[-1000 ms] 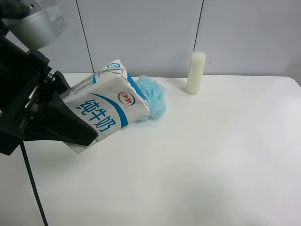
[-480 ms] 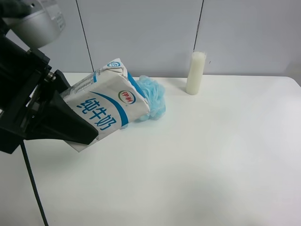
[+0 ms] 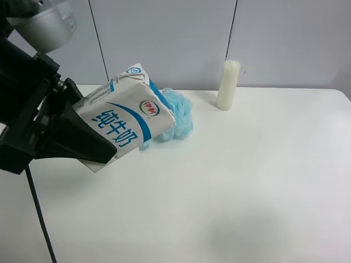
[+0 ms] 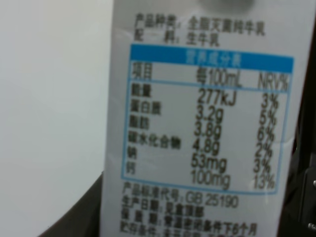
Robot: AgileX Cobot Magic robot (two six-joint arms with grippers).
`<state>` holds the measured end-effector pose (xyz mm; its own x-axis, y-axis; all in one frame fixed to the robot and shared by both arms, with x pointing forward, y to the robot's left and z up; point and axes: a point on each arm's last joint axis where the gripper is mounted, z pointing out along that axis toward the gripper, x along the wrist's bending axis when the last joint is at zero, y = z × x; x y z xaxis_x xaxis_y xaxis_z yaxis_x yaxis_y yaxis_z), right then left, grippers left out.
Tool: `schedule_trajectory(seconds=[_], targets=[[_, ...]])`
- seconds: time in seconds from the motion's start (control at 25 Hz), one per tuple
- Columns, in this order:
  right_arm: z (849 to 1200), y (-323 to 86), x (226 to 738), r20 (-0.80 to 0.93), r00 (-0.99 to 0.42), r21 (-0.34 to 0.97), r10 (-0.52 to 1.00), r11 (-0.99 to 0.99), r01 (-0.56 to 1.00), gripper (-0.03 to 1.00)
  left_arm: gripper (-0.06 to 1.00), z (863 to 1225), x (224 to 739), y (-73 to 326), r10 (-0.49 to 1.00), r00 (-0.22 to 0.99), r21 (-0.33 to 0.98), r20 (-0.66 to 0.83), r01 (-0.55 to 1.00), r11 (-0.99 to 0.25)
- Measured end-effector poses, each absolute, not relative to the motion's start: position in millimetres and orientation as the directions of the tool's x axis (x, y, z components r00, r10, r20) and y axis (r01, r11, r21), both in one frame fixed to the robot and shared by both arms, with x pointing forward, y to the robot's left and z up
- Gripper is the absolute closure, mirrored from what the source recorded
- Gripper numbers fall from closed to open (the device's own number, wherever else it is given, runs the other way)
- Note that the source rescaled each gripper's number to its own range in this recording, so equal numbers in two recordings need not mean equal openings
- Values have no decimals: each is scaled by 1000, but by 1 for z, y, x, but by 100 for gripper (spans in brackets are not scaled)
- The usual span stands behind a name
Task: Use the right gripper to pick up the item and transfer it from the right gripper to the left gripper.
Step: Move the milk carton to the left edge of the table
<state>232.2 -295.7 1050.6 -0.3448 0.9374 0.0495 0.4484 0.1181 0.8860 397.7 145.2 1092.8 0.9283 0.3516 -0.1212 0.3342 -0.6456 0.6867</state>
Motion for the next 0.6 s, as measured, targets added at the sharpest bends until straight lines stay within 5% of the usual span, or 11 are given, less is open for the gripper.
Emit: schedule_trajectory(seconds=[0.28,0.6], targets=[[1051,-295,233,50,-192,886,980,46,461,-3,94,1094,399,145,381,915,693,-131,359,-625],[1051,-295,233,50,-187,886,981,43,461,-3,94,1091,416,151,598,791,680,-128,509,-528]])
